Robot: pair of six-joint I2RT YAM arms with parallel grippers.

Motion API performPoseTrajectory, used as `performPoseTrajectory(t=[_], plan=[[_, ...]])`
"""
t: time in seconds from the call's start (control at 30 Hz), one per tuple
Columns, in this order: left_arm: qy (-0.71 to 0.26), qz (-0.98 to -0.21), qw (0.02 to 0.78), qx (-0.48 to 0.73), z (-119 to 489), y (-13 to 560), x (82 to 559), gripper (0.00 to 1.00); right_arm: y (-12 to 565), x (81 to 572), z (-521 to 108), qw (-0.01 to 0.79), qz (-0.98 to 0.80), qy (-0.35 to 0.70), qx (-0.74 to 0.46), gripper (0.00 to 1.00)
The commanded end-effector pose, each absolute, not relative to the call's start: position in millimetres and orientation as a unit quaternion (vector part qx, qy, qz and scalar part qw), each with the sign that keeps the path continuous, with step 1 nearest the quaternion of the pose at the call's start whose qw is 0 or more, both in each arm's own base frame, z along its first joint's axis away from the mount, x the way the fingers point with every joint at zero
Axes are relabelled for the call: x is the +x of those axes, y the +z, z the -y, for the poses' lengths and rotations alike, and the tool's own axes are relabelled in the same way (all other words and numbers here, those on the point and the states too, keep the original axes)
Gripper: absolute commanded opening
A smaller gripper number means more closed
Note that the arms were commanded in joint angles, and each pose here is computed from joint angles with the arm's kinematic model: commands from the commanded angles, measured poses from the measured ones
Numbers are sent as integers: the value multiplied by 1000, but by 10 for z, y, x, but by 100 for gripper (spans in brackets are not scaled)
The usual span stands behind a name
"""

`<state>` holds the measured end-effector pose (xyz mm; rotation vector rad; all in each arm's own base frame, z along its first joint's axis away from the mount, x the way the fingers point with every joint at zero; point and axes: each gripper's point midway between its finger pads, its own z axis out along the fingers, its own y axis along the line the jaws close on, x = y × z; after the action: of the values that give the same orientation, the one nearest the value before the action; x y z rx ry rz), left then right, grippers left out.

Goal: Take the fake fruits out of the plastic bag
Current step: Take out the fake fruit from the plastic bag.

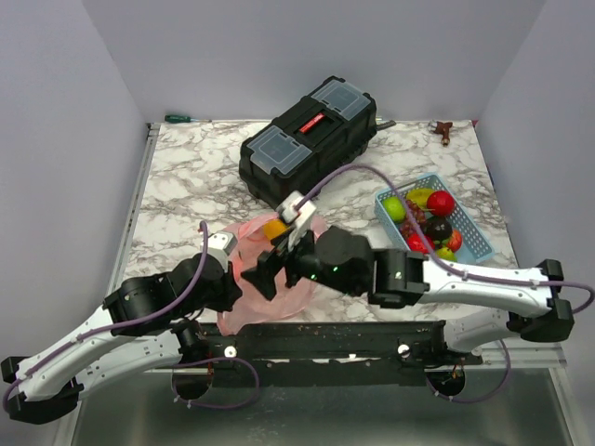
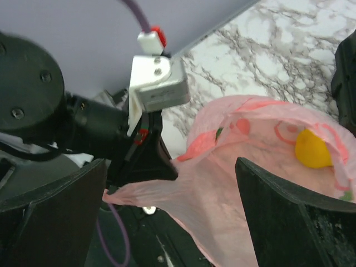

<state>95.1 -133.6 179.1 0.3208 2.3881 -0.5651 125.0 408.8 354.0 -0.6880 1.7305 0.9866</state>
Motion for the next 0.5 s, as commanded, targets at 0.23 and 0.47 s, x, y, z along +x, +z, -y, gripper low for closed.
performPoseTrajectory(t=[0.23, 0.47], plan=[[-215, -905, 351, 105, 1251, 1833, 991, 0, 2645, 1484, -4029, 597, -730, 114, -314, 61], [-218, -904, 354, 101, 1239, 1850, 992, 0, 2063, 1586, -4002, 606, -729, 60, -311, 45]])
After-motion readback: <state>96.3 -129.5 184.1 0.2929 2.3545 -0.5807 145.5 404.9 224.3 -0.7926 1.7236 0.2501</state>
